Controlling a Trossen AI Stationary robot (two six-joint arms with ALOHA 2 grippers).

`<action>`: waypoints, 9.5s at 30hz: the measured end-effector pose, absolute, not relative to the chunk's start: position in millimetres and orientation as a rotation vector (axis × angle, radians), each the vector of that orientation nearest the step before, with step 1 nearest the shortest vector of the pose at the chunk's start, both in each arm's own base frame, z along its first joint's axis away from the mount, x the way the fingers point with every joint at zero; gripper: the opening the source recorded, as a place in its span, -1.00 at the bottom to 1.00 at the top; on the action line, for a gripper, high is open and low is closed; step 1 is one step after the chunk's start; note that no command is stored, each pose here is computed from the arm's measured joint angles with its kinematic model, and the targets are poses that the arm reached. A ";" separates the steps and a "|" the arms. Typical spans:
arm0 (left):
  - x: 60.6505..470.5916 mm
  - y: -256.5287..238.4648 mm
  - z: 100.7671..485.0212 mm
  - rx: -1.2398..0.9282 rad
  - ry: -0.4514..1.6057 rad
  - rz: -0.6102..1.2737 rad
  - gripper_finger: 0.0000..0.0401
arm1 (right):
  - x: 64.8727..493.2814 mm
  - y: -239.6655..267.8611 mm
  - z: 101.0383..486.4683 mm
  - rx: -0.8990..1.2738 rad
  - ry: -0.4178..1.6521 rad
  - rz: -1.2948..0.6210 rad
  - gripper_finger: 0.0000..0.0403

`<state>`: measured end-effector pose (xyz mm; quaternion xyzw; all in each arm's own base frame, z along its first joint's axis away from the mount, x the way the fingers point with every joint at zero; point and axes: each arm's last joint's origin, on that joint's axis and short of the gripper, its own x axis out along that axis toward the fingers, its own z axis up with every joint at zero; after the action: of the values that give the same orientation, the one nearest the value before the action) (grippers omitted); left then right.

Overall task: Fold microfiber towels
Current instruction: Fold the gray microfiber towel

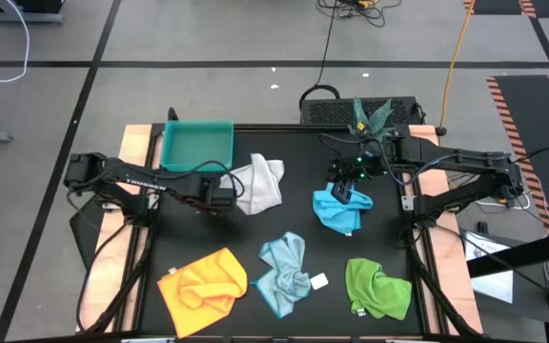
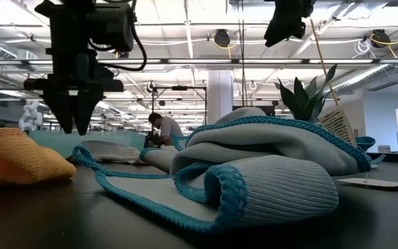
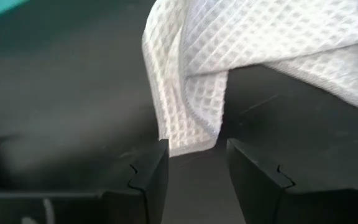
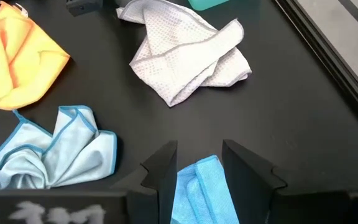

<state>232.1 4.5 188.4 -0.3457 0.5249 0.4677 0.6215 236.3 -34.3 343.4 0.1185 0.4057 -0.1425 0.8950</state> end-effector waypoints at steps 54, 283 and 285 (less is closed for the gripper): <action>211.6 -6.1 150.4 -0.521 1.322 0.911 -0.20 | 218.9 -31.1 368.5 0.300 0.662 -0.270 -0.40; 192.8 14.1 513.5 -0.175 0.546 0.610 -1.00 | 271.9 -39.1 143.9 0.239 1.170 -0.383 -1.00; 192.8 14.1 513.5 -0.177 0.546 0.610 -1.00 | 263.8 -34.4 136.6 0.263 1.223 -0.377 -1.00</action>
<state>192.8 14.1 513.5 -0.0857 0.2651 0.2962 0.9136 263.8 -34.4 136.6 0.1226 0.5690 -0.1755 0.7940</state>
